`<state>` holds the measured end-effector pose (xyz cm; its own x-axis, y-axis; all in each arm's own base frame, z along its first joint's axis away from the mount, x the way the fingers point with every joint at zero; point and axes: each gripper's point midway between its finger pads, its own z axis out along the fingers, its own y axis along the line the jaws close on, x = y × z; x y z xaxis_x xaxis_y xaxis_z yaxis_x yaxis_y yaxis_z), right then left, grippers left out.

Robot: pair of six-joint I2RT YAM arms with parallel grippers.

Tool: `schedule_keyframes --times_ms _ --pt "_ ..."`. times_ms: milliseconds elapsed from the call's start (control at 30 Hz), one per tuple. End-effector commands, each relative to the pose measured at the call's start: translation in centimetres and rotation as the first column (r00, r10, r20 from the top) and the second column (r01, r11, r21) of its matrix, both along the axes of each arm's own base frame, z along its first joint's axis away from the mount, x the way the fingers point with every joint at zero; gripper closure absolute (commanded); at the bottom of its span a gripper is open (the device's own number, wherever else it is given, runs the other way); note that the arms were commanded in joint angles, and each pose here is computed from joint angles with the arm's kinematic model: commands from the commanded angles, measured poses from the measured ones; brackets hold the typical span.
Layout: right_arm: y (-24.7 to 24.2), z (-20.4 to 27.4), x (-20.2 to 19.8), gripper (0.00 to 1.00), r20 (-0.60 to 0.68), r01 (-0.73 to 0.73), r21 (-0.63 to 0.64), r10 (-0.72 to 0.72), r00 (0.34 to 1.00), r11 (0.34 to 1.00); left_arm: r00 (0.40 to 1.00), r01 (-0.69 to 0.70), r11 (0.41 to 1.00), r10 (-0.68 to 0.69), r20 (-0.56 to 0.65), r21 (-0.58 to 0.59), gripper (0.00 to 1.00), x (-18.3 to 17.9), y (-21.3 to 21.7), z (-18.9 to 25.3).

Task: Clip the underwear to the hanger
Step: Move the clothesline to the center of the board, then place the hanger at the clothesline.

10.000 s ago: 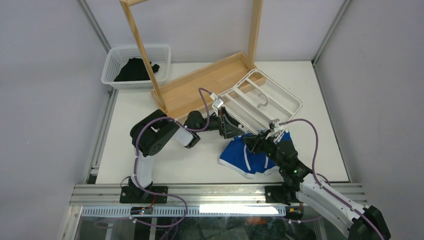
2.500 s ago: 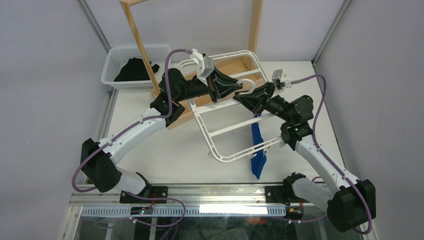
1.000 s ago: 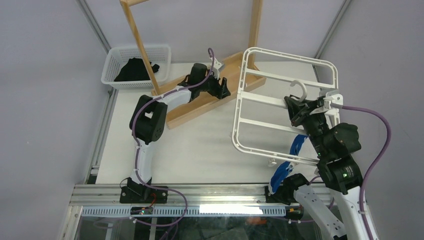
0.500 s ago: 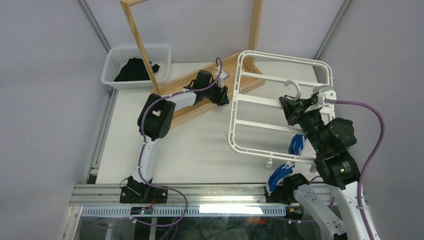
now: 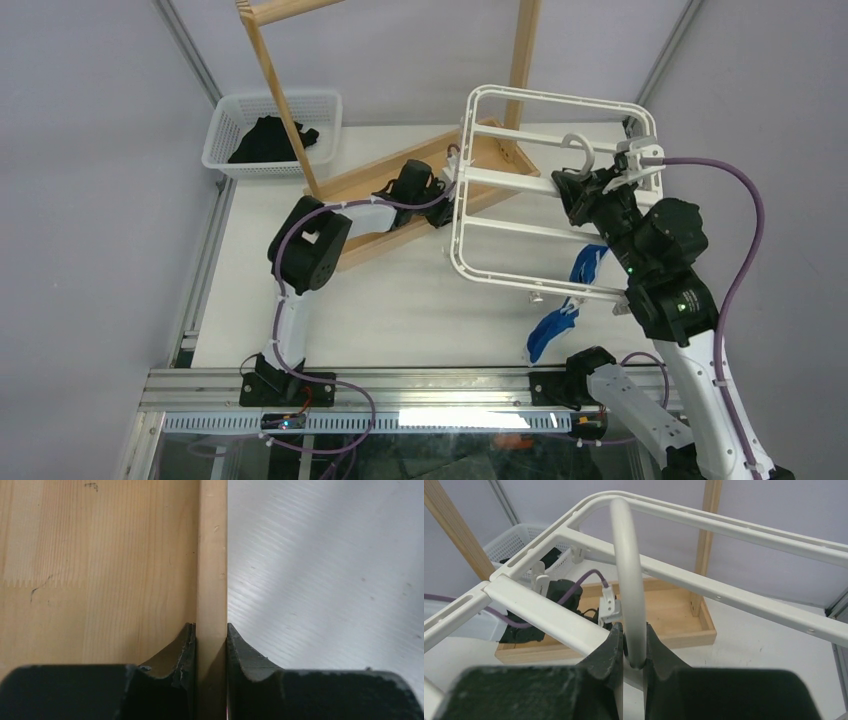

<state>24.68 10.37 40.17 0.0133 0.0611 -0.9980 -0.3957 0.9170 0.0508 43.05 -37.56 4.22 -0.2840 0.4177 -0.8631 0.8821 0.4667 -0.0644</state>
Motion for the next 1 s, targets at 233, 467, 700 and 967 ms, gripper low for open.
schedule_keyframes --times_ms 233,467,700,967 --pt "1.0 9.7 0.1 1.00 0.200 -0.058 0.127 0.032 0.979 0.990 0.991 0.132 0.983 -0.135 -0.010 -0.131 0.67 -9.8 -3.7 4.2" --pt "2.6 11.2 2.2 1.00 0.178 -0.096 0.172 0.064 0.982 0.980 0.998 -0.053 0.952 0.040 -0.048 -0.300 0.43 -10.7 -0.5 9.5" --pt "4.6 13.4 4.5 1.00 0.173 -0.108 0.235 0.067 0.983 0.966 0.973 -0.230 0.857 0.209 -0.097 -0.462 0.32 -13.3 3.8 12.8" --pt "9.8 15.8 7.3 1.00 0.200 -0.099 0.213 0.056 0.978 0.972 0.938 -0.345 0.794 0.316 -0.145 -0.500 0.28 -17.0 8.5 12.5"
